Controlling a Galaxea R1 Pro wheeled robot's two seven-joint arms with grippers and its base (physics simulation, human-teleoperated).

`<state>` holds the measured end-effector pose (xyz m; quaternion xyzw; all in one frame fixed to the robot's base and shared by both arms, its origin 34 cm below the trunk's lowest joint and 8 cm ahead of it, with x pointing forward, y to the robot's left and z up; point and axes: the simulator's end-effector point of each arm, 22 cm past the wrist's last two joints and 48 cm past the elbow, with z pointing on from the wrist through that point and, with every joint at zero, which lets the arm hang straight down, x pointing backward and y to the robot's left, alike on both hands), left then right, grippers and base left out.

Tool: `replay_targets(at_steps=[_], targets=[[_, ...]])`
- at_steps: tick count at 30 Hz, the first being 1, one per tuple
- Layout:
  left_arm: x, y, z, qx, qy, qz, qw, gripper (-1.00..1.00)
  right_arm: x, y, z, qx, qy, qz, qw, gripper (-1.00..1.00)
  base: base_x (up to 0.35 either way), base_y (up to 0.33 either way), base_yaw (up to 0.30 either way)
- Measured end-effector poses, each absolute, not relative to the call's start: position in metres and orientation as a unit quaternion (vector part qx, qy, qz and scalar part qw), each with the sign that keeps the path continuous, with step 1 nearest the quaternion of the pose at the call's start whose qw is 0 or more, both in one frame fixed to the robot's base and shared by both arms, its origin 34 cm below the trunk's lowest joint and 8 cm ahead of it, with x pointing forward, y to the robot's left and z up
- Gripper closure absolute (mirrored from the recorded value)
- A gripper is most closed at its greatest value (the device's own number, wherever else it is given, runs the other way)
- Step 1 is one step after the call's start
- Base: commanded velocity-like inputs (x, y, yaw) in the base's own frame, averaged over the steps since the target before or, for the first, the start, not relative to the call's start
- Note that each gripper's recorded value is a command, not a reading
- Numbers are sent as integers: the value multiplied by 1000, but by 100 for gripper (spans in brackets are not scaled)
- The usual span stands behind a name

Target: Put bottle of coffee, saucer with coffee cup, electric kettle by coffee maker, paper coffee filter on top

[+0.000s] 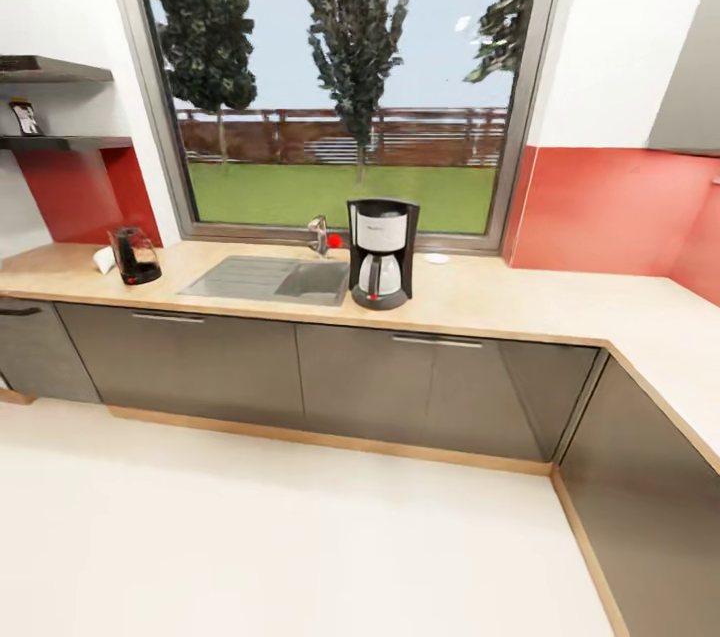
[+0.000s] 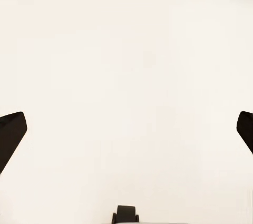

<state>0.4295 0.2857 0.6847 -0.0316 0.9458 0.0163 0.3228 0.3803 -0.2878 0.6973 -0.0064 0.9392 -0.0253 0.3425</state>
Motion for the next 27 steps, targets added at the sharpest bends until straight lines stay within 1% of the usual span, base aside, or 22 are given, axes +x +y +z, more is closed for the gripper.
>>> replay_targets(at_steps=[6,22,27], targets=[[430,286,685,-34,945,16,324,-100,381,-288,698,-6,939,-25,344,-100,337,48,273],[435,287,690,-36,943,16,331,-100,385,-287,702,-7,936,-25,351,-100,329,165,234],[436,286,692,-34,942,16,333,-100,387,-287,703,-7,935,-25,353,-100,330,62,230]])
